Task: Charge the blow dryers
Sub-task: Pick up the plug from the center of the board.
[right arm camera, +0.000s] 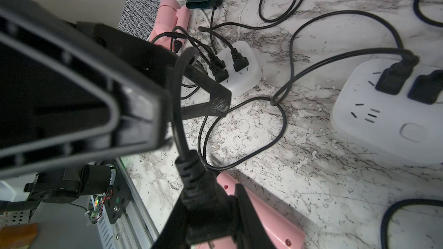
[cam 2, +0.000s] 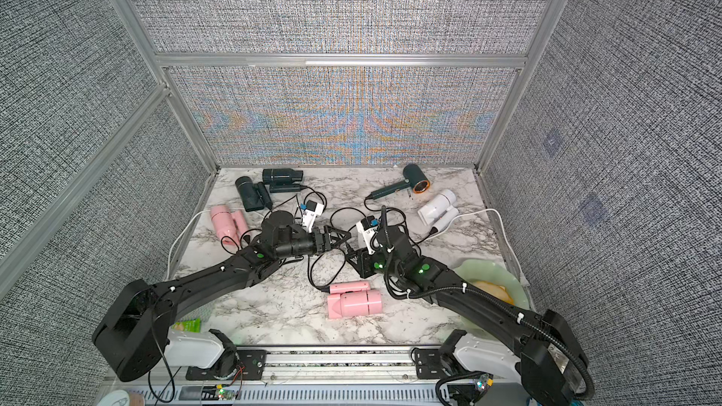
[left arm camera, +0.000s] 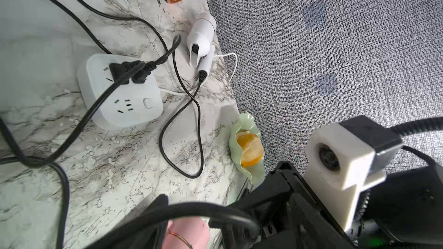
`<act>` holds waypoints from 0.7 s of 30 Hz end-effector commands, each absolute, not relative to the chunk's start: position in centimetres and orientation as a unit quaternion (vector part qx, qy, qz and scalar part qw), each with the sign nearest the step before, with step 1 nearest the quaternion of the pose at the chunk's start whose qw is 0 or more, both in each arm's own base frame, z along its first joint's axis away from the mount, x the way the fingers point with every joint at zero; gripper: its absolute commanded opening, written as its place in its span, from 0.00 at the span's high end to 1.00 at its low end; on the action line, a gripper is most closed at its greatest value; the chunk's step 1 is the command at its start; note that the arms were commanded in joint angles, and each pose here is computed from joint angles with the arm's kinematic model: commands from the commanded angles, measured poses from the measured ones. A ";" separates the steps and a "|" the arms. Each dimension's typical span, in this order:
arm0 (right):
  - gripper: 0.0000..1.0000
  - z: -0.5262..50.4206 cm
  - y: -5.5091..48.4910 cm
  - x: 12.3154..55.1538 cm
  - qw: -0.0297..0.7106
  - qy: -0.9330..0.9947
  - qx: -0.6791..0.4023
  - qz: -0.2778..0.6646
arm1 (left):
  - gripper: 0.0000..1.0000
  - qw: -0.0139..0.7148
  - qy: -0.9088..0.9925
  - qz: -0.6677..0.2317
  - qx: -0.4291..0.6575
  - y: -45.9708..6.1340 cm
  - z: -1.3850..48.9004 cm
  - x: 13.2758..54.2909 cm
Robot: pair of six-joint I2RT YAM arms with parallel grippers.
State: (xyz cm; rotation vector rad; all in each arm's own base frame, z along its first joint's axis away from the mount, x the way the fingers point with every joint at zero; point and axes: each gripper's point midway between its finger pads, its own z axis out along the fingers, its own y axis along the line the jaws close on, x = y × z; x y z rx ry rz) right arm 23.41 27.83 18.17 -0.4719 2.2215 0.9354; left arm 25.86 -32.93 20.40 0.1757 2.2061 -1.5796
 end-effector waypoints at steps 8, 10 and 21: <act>0.81 17.2 27.4 22.5 0.333 0.853 -0.203 0.348 | 0.44 0.217 0.752 -0.621 0.045 -32.8 22.8 26.7; 0.81 17.0 27.2 22.5 0.333 0.854 -0.201 0.345 | 0.52 0.225 0.750 -0.620 0.048 -32.5 23.2 26.7; 0.81 16.6 27.2 22.4 0.329 0.856 -0.201 0.344 | 0.76 0.233 0.742 -0.625 0.061 -32.4 23.5 26.3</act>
